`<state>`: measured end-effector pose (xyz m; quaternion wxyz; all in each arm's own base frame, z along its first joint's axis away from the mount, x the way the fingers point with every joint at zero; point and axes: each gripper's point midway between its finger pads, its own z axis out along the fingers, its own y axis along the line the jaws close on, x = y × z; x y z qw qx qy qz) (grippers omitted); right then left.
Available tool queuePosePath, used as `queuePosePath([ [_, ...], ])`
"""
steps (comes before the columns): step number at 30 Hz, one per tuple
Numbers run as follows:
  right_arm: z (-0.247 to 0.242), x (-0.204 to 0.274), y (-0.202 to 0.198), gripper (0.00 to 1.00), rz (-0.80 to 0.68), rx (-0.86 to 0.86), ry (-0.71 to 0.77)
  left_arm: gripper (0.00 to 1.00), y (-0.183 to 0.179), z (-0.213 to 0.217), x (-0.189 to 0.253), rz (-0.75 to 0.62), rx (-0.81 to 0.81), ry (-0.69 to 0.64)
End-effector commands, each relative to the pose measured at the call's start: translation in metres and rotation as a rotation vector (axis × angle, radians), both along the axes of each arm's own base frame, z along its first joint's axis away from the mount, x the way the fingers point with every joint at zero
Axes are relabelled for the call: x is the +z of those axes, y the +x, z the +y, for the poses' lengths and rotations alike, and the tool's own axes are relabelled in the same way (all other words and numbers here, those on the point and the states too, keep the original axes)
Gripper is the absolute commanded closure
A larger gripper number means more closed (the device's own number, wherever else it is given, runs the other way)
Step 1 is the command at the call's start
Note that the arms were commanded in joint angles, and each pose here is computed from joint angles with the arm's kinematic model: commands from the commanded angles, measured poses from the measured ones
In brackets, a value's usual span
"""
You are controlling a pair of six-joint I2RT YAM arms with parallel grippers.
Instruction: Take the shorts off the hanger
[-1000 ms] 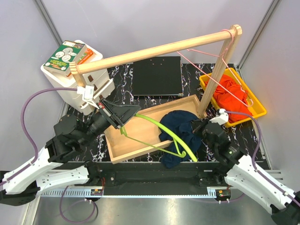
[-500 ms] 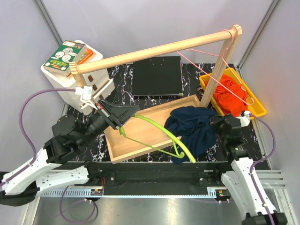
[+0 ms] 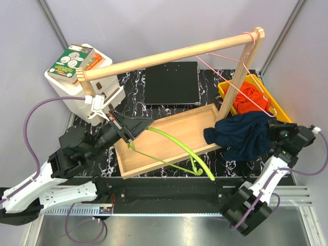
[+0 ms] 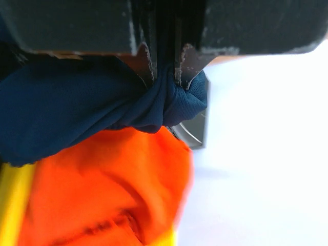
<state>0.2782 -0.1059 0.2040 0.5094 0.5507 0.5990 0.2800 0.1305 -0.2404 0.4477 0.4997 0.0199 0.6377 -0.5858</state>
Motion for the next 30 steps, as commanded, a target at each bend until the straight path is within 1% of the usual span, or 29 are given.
queuePosePath([
  [1, -0.003, 0.107, 0.015, 1.0, -0.257, 0.104, -0.134, 1.0, -0.007, -0.001, 0.029, -0.078, -0.034, -0.046],
  [2, -0.007, 0.13, 0.016, 1.0, -0.287, 0.091, -0.166, 1.0, -0.007, -0.003, 0.028, -0.082, -0.037, -0.039],
  [4, -0.019, 0.144, 0.022, 1.0, -0.295, 0.059, -0.183, 1.0, -0.005, -0.006, 0.028, -0.094, -0.036, -0.022],
  [5, -0.022, 0.166, 0.023, 1.0, -0.322, 0.052, -0.219, 1.0, -0.005, -0.006, 0.028, -0.099, -0.035, -0.018],
  [7, -0.037, 0.174, 0.034, 1.0, -0.316, 0.029, -0.216, 1.0, -0.004, -0.006, 0.031, -0.129, -0.03, -0.004],
  [8, -0.041, 0.192, 0.037, 1.0, -0.338, 0.031, -0.248, 1.0, -0.003, -0.007, 0.03, -0.137, -0.028, 0.006],
  [10, -0.052, 0.21, 0.048, 1.0, -0.348, 0.038, -0.28, 1.0, -0.002, -0.007, 0.032, -0.165, -0.021, 0.023],
  [12, -0.057, 0.22, 0.057, 1.0, -0.356, 0.067, -0.302, 1.0, 0.001, -0.01, 0.029, -0.175, -0.015, 0.047],
  [13, -0.063, 0.214, 0.068, 1.0, -0.341, 0.098, -0.283, 1.0, 0.001, -0.01, 0.03, -0.177, -0.014, 0.05],
  [14, -0.063, 0.229, 0.071, 1.0, -0.365, 0.116, -0.302, 1.0, 0.002, -0.012, 0.028, -0.176, -0.016, 0.058],
  [15, -0.065, 0.235, 0.075, 1.0, -0.38, 0.133, -0.311, 1.0, 0.003, -0.015, 0.025, -0.173, -0.018, 0.067],
  [19, -0.074, 0.247, 0.097, 1.0, -0.403, 0.174, -0.316, 1.0, 0.005, -0.023, 0.021, -0.157, -0.027, 0.077],
  [20, -0.073, 0.249, 0.103, 1.0, -0.401, 0.191, -0.345, 1.0, 0.006, -0.024, 0.019, -0.152, -0.028, 0.08],
  [21, -0.064, 0.237, 0.119, 1.0, -0.364, 0.232, -0.325, 1.0, 0.007, -0.026, 0.017, -0.143, -0.03, 0.08],
  [22, -0.065, 0.248, 0.126, 1.0, -0.362, 0.212, -0.375, 1.0, 0.008, -0.027, 0.014, -0.138, -0.03, 0.084],
  [23, -0.062, 0.244, 0.134, 1.0, -0.339, 0.222, -0.432, 1.0, 0.008, -0.029, 0.012, -0.128, -0.031, 0.085],
  [24, -0.056, 0.236, 0.147, 1.0, -0.325, 0.242, -0.435, 1.0, 0.009, -0.03, 0.01, -0.124, -0.03, 0.087],
  [26, -0.063, 0.224, 0.163, 1.0, -0.291, 0.204, -0.467, 1.0, 0.009, -0.031, 0.01, -0.118, -0.028, 0.087],
  [27, -0.06, 0.208, 0.179, 1.0, -0.272, 0.22, -0.458, 1.0, 0.009, -0.032, 0.009, -0.114, -0.03, 0.088],
  [29, -0.063, 0.185, 0.199, 1.0, -0.233, 0.228, -0.457, 1.0, 0.008, -0.032, 0.008, -0.112, -0.034, 0.09],
  [30, -0.064, 0.154, 0.215, 1.0, -0.181, 0.254, -0.425, 1.0, 0.008, -0.033, 0.007, -0.111, -0.034, 0.093],
])
